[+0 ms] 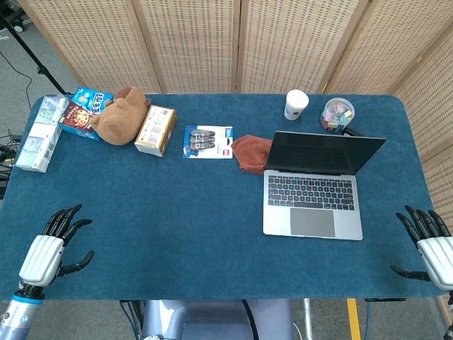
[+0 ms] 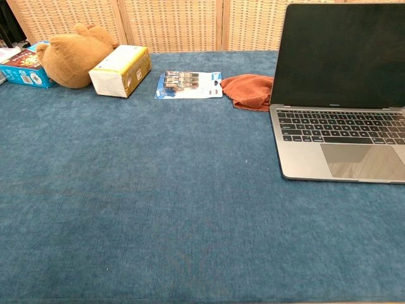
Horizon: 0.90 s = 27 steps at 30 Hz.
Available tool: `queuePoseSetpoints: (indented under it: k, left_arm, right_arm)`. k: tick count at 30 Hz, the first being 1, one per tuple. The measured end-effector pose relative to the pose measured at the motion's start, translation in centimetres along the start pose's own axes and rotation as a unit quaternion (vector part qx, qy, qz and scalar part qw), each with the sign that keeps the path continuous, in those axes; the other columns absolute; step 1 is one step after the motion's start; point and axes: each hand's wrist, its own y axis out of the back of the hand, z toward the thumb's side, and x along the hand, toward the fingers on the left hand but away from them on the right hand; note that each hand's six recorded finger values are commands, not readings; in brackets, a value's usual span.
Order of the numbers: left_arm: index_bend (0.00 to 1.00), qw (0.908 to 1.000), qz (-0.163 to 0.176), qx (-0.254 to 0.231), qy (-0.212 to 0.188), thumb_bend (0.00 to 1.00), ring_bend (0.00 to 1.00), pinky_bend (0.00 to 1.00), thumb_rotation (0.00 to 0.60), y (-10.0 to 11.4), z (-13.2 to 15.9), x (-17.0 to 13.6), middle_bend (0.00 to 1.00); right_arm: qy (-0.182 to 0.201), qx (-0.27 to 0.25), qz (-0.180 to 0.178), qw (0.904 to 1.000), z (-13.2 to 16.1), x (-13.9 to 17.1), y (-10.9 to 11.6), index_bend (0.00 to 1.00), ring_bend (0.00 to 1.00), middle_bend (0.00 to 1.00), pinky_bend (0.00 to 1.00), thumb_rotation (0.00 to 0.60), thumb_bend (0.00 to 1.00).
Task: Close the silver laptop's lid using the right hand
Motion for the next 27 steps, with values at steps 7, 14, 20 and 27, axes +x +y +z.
queuePoseSetpoints:
  k: [7, 14, 20, 27]
  left_arm:
    - [0.27, 1.0, 0.002, -0.002, -0.001, 0.28, 0.07, 0.09, 0.489, 0.1, 0.0, -0.1, 0.1]
    - [0.27, 1.0, 0.003, -0.001, 0.0, 0.28, 0.07, 0.09, 0.485, 0.2, 0.0, -0.1, 0.1]
    - [0.27, 1.0, 0.002, 0.0, 0.001, 0.28, 0.07, 0.09, 0.481, 0.2, -0.1, 0.0, 0.1]
    - [0.27, 1.0, 0.001, -0.002, 0.001, 0.28, 0.07, 0.09, 0.469, 0.2, -0.1, 0.0, 0.1]
  right_arm:
    - [0.002, 0.011, 0.003, 0.9999, 0.2, 0.2, 0.1, 0.0, 0.0, 0.0, 0.0, 0.387, 0.0]
    - [0.013, 0.02, -0.003, 0.9997, 0.7, 0.2, 0.7, 0.0, 0.0, 0.0, 0.0, 0.387, 0.0]
    - [0.018, 0.02, 0.004, 0.9996, 1.1, 0.0, 0.8, 0.0, 0.0, 0.0, 0.0, 0.387, 0.0]
    - [0.024, 0.022, 0.001, 0.9995, 1.5, -0.2, 1.0, 0.0, 0.0, 0.0, 0.0, 0.389, 0.0]
